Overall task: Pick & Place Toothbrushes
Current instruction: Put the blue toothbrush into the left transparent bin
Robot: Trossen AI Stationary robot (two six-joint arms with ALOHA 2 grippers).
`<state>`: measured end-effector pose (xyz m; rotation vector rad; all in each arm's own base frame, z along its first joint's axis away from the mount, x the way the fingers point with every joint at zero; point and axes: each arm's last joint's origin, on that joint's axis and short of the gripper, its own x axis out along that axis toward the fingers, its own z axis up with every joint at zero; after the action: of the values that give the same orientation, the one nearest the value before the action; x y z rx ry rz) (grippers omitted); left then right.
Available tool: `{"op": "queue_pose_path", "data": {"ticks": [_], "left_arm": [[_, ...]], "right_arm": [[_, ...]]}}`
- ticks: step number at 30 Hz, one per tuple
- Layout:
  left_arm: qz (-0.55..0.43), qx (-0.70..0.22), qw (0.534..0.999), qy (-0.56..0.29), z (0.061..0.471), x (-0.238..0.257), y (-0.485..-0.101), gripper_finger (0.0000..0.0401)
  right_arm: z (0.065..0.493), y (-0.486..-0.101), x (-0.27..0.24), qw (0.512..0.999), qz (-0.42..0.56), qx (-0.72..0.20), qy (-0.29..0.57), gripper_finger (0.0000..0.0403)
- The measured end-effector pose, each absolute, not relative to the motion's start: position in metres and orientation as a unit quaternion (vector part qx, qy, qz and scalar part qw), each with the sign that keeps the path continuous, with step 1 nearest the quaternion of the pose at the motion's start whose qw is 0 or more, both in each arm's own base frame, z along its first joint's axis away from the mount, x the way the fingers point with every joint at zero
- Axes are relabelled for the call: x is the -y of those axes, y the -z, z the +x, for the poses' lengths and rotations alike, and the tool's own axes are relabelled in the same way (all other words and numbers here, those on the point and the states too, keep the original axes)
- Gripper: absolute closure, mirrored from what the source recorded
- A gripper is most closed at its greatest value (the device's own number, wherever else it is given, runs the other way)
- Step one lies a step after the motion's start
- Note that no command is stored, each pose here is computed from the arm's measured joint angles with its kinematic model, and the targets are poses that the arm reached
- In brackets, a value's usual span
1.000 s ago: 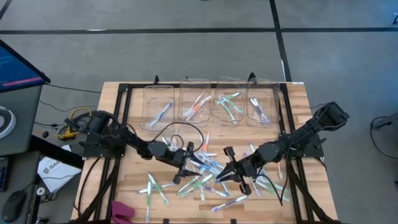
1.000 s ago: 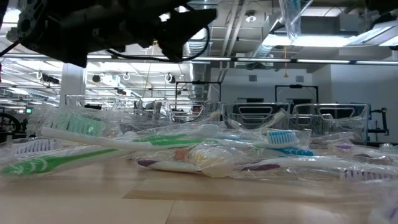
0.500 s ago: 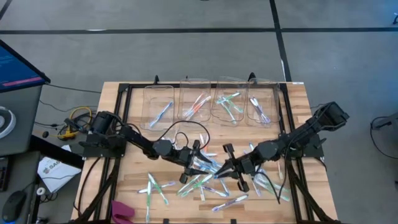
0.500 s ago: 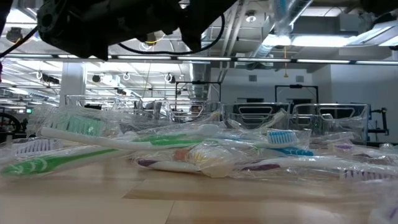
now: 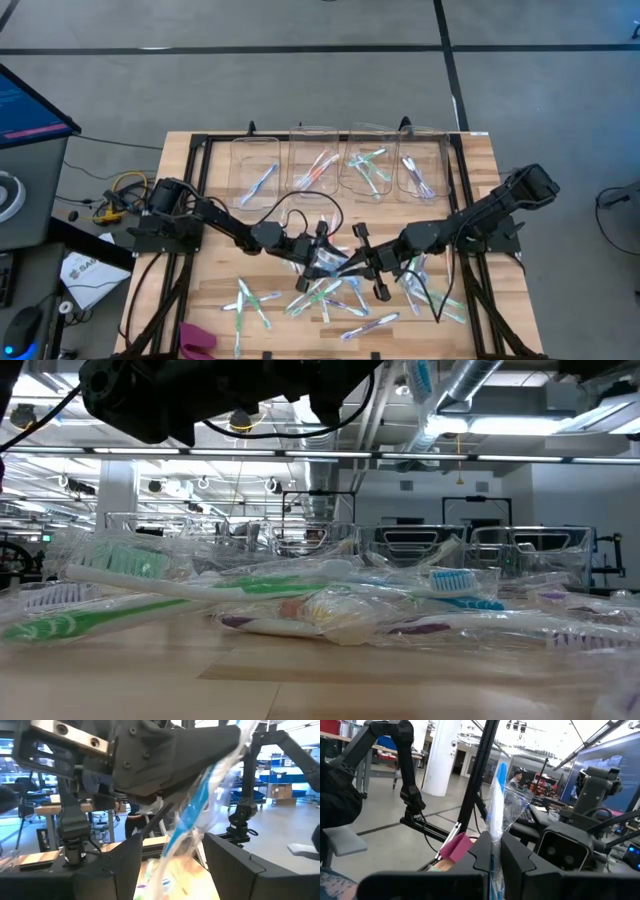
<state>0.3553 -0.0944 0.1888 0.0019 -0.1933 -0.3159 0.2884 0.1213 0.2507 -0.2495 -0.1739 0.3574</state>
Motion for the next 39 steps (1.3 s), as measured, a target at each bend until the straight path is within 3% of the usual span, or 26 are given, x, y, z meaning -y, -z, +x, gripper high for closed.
{"op": "queue_pose_path", "data": {"ticks": [6,17,22,29,39], "left_arm": [[0.003,0.101,0.977,0.188,0.357,0.098,-0.192,0.0197],[0.002,0.094,0.983,0.161,0.358,0.094,-0.191,0.0204],[0.002,0.094,0.983,0.158,0.359,0.093,-0.191,0.0253],[0.044,0.088,0.983,0.157,0.358,0.096,-0.189,0.0379],[0.038,0.079,0.983,0.160,0.358,0.096,-0.187,0.0386]], "right_arm": [[0.290,-0.251,-0.118,0.974,-0.123,0.085,-0.170,0.0390],[0.294,-0.247,-0.108,0.980,-0.107,0.063,-0.157,0.0390],[0.294,-0.246,-0.108,0.980,-0.108,0.056,-0.158,0.0390],[0.294,-0.243,-0.108,0.982,-0.090,0.036,-0.161,0.0372],[0.295,-0.241,-0.107,0.986,-0.063,0.024,-0.155,0.0281]]}}
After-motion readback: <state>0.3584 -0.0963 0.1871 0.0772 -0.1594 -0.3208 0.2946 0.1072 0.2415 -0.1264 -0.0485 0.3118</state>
